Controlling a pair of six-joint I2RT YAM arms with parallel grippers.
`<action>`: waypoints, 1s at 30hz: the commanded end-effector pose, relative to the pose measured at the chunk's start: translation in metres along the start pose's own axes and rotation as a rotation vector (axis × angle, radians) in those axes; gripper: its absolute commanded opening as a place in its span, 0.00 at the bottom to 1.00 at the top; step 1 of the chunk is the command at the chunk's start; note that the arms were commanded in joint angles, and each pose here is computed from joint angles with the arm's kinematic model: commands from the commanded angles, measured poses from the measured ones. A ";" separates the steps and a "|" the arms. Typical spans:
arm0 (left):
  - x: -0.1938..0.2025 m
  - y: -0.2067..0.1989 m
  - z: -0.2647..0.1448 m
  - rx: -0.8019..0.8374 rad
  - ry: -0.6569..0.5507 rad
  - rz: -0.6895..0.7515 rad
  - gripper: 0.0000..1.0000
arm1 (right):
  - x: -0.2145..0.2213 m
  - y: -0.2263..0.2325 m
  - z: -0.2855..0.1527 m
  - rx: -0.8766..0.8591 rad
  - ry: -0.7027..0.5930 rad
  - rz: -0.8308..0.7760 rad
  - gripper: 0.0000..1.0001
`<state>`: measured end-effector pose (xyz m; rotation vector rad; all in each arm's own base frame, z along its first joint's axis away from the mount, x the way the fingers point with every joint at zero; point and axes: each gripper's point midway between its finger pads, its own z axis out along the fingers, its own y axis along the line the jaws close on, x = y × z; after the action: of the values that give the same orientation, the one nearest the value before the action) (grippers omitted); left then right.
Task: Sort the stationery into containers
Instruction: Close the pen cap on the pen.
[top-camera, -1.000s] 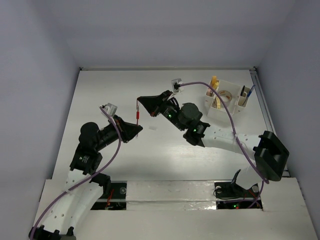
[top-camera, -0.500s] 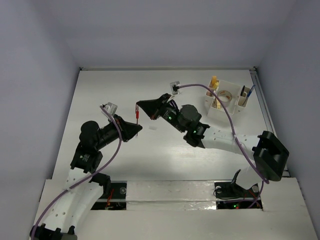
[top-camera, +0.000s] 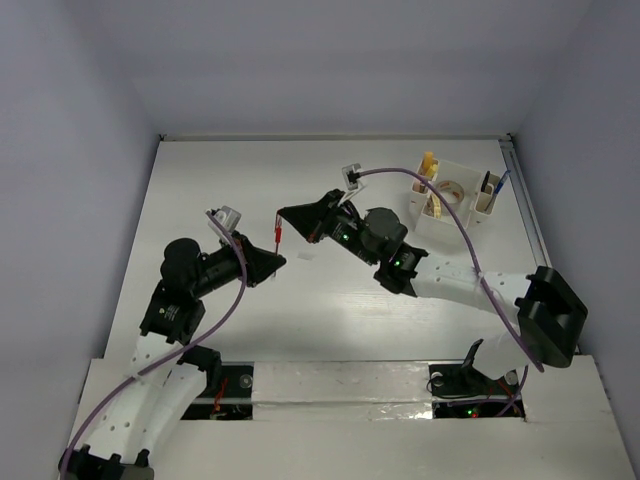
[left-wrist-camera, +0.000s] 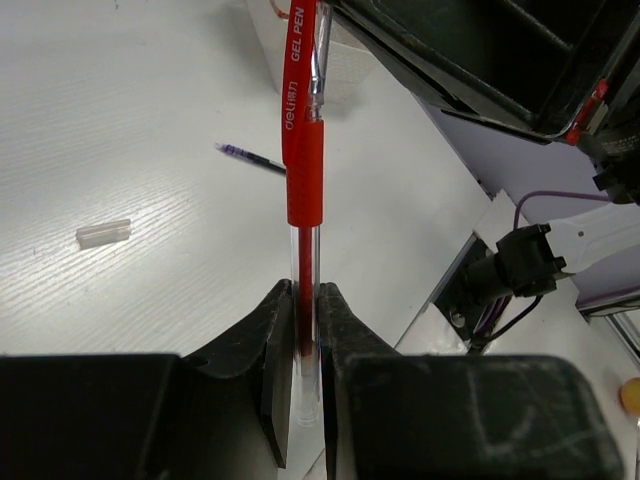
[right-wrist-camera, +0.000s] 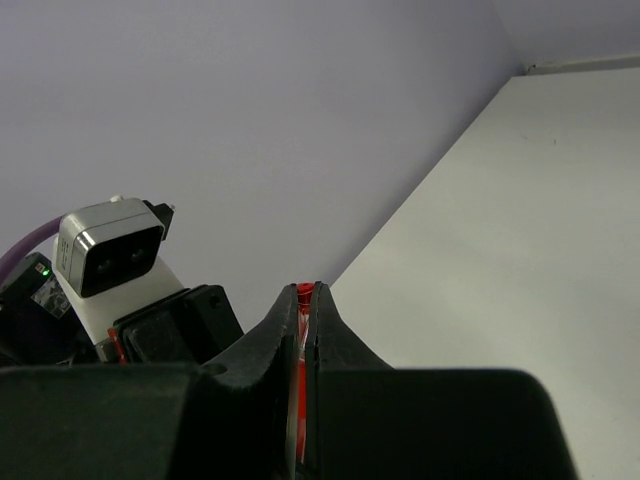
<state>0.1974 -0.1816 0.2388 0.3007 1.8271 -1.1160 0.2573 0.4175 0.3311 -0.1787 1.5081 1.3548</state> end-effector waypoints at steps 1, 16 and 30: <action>-0.055 -0.019 -0.007 0.007 -0.159 0.164 0.00 | 0.047 0.015 -0.011 -0.075 0.225 0.012 0.00; -0.051 -0.028 -0.019 0.029 -0.177 0.240 0.00 | 0.042 0.020 -0.027 -0.160 0.356 0.039 0.00; -0.074 -0.042 -0.016 0.072 -0.239 0.232 0.00 | 0.067 0.013 -0.031 -0.190 0.426 0.085 0.00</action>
<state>0.1841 -0.1781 0.2524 0.3687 1.7775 -1.0864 0.2386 0.4175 0.3409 -0.3542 1.5292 1.5515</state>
